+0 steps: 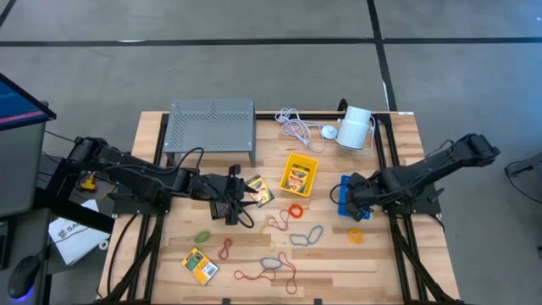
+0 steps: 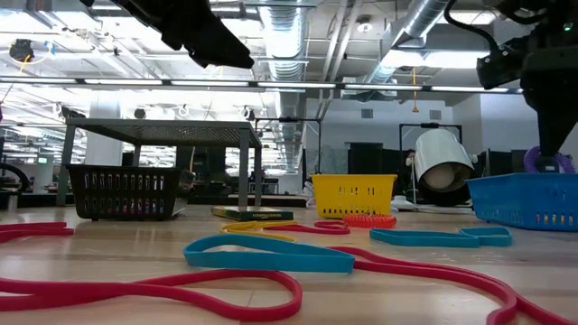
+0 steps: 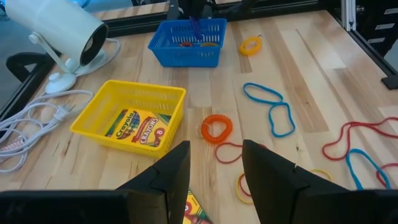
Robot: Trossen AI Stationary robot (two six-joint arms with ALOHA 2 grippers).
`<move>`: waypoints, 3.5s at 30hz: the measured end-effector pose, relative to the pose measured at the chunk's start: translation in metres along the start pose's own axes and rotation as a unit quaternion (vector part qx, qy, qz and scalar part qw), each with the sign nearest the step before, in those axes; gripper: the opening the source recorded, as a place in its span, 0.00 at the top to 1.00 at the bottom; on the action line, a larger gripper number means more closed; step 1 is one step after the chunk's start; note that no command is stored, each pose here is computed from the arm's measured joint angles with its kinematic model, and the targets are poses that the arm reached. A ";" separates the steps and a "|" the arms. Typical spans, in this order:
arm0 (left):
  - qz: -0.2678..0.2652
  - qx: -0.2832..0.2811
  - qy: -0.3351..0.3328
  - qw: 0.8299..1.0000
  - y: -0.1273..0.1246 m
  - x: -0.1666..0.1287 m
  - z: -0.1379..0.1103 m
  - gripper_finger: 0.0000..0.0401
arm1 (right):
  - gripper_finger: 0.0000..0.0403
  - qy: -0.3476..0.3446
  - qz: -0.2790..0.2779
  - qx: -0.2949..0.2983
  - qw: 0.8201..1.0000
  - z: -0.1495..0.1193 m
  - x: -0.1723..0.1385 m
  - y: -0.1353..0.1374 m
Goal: Pick & Place Office Desk Supplies
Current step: Put the violet rubber band into the black bin, then put the red rubber band into the black bin
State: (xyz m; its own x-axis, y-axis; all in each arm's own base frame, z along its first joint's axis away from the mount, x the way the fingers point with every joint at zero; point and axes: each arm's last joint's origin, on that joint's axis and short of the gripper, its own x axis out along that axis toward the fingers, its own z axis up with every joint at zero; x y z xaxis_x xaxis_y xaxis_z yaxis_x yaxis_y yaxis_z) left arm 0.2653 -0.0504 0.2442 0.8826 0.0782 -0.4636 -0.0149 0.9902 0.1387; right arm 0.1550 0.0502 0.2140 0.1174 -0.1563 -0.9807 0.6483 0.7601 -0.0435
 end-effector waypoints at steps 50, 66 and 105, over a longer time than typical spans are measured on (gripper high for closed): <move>-0.182 -0.111 0.137 0.967 -0.078 -0.036 0.023 0.60 | 0.58 -0.045 0.000 -0.023 0.999 0.004 0.000 0.003; -0.092 -0.272 0.390 0.875 -0.116 0.020 -0.037 0.65 | 0.62 -0.085 0.032 -0.070 0.993 0.010 -0.001 0.011; 0.063 -0.409 0.507 0.756 -0.117 0.051 -0.083 0.67 | 0.68 -0.108 -0.013 -0.175 0.979 0.011 -0.001 0.008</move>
State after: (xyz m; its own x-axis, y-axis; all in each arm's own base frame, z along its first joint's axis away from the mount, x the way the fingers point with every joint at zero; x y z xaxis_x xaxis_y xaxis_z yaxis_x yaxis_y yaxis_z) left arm 0.2727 -0.1528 0.1317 0.0417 -0.1834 -0.9821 -0.7206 0.6754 -0.1568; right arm 0.1683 0.0497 0.2167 0.2843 -0.2796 -0.9170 0.3601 0.9176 -0.1682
